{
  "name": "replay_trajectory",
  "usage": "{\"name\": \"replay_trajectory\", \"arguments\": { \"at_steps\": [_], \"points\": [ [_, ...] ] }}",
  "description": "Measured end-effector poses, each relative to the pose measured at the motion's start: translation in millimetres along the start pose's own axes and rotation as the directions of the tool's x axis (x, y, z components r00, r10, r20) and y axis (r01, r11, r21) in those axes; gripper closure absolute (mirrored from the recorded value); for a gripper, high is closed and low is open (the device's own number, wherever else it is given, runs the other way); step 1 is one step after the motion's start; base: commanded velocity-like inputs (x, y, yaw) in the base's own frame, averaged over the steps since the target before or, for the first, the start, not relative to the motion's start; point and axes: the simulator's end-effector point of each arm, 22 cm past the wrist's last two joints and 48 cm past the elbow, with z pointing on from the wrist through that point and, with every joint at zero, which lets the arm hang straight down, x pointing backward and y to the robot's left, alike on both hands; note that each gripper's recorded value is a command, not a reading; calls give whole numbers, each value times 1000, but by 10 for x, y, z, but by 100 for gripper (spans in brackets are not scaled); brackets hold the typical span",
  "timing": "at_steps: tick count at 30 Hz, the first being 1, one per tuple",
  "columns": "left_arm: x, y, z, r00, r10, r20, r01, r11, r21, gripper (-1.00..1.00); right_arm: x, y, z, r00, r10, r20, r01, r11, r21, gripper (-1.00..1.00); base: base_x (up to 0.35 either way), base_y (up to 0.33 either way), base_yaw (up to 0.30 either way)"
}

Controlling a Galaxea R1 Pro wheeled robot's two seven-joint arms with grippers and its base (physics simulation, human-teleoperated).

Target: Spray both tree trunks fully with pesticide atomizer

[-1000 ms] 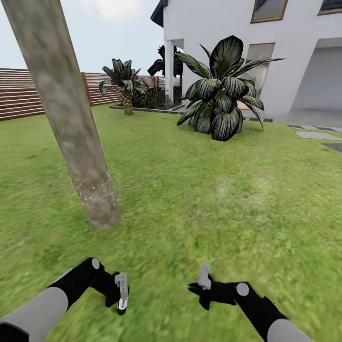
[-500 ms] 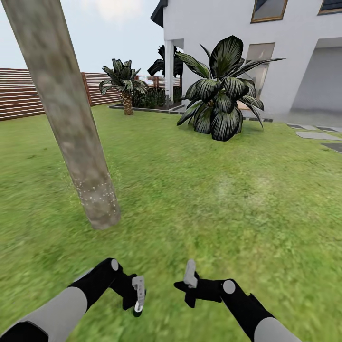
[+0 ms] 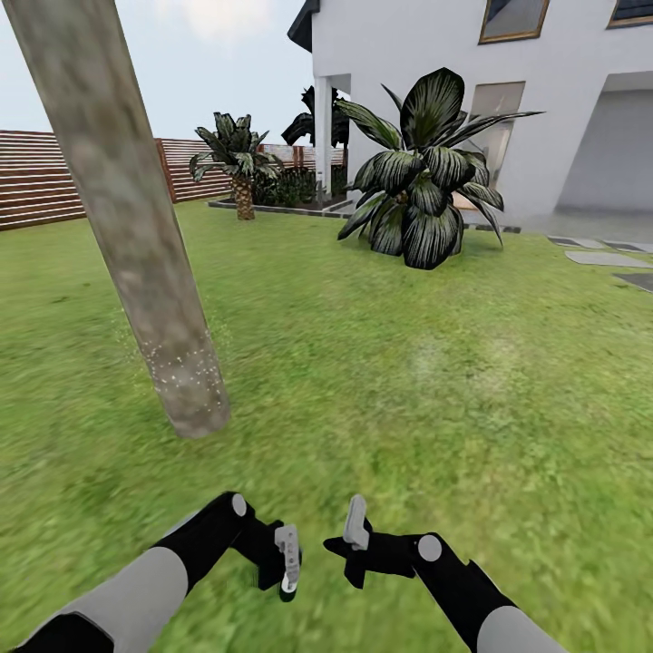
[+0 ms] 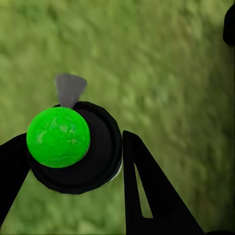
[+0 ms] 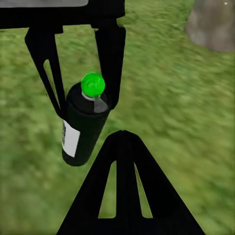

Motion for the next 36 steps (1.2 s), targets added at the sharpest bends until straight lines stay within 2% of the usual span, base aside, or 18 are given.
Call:
{"name": "replay_trajectory", "arguments": {
  "at_steps": [7, 15, 36],
  "points": [
    [-270, -89, 99, 999, 20, 34, -21, 1000, 15, 100, 0, 1, 1, 1000, 0, 0, 0, 1000, 0, 100, 0, 0, 0],
    [-445, -22, 87, 997, 34, 66, -33, 999, -18, 100, 0, 0, 0, 1000, 0, 0, 0, 1000, 0, 100, 0, 0, 0],
    [-526, -92, 124, 996, 40, 83, -40, 999, -3, 100, 5, 2, 0, 1000, 1, -1, -1, 1000, 0, 100, 0, 0, 0]
  ]
}}
